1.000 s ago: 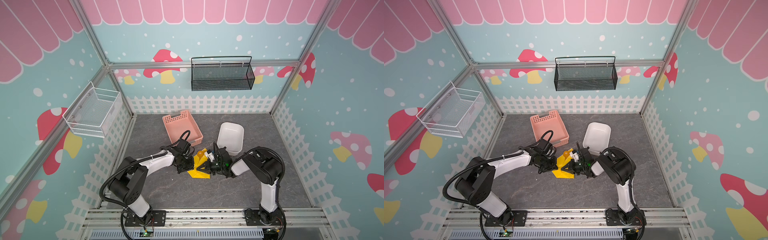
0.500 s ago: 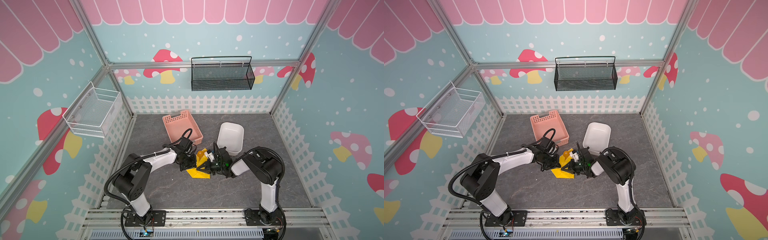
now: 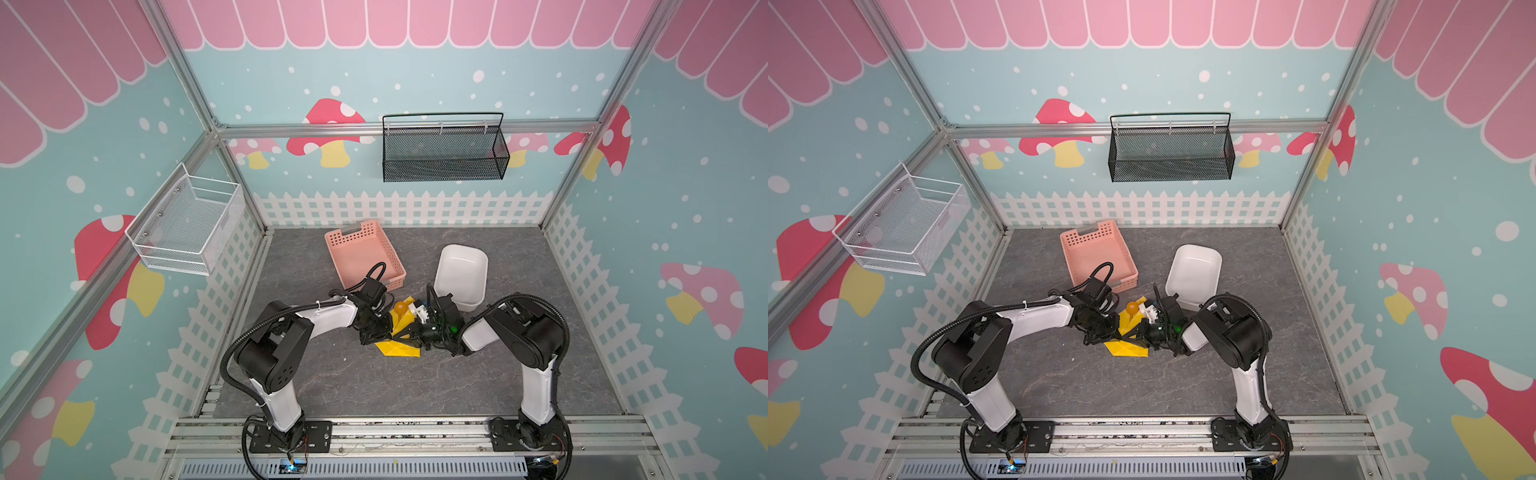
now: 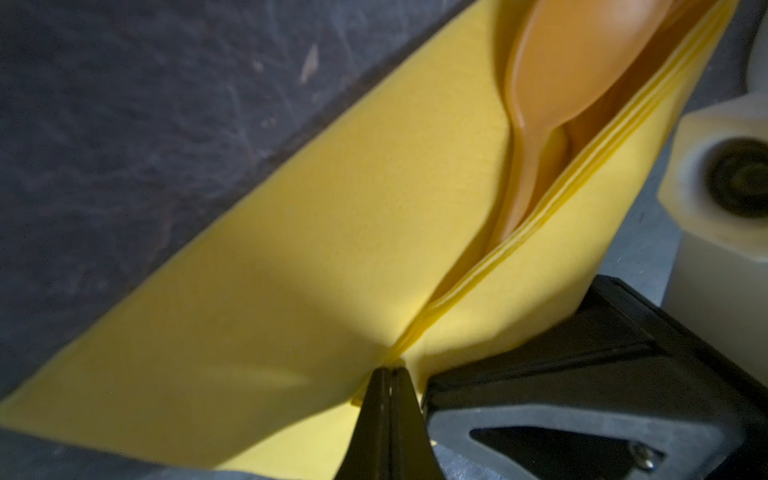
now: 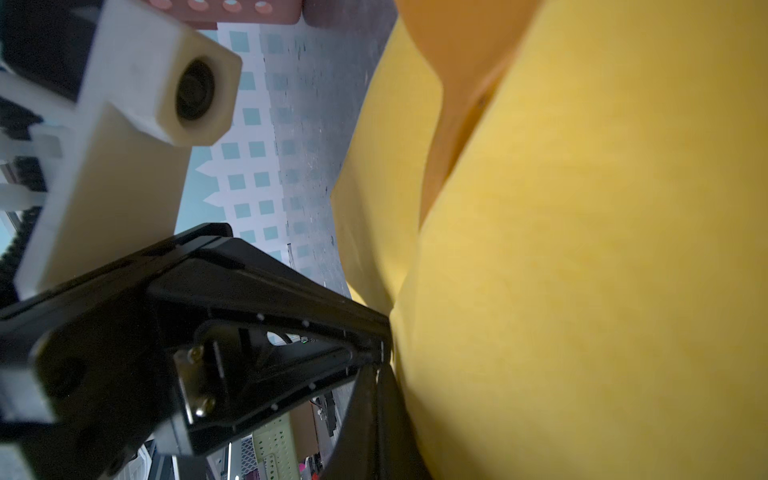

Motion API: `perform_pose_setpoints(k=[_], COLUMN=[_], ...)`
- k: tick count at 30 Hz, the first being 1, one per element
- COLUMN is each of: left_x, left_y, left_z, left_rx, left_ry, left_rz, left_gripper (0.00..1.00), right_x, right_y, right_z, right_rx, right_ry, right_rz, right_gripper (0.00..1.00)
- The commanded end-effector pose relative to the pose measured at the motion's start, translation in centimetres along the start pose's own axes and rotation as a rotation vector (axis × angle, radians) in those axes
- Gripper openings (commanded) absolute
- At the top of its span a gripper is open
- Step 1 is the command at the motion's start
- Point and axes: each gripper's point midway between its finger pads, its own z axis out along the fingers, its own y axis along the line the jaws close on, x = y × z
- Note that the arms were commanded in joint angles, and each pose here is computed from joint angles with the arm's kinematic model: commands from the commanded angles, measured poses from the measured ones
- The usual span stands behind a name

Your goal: Place the utensils on the paper napkin and roll it up

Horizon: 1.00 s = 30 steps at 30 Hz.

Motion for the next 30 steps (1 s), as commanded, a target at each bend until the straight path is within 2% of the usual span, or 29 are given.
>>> perform_pose_setpoints(k=[1,8,13,23,30], left_x=[1.0,1.2,1.1,1.2,1.1], left_y=[1.8,2.1,1.8,2.1,2.1], left_z=[1.1,1.1,1.0,1.1,1.0], left_rx=[-0.051,-0.057,-0.053,-0.061,-0.060], left_ry=[0.029,0.034,0.030,0.030,0.028], left_rz=[-0.009,-0.006,-0.004,-0.006,-0.004], left_gripper=[0.01,0.01,0.01,0.01,0.01], right_x=[-0.5,-1.2,0.3,3.7,4.0], right_y=[1.4,3.1,1.6,-0.6,-1.4], right_z=[-0.4,-3.5,-5.0,-6.7,-6.5], right_rx=[0.001,0.017,0.046,0.085,0.100], right_ry=[-0.013,-0.113,-0.070,-0.035,-0.022], right_rz=[-0.044,-0.085,-0.016,-0.004,0.015], right_gripper=[0.04,0.04,0.04,0.01,0.01])
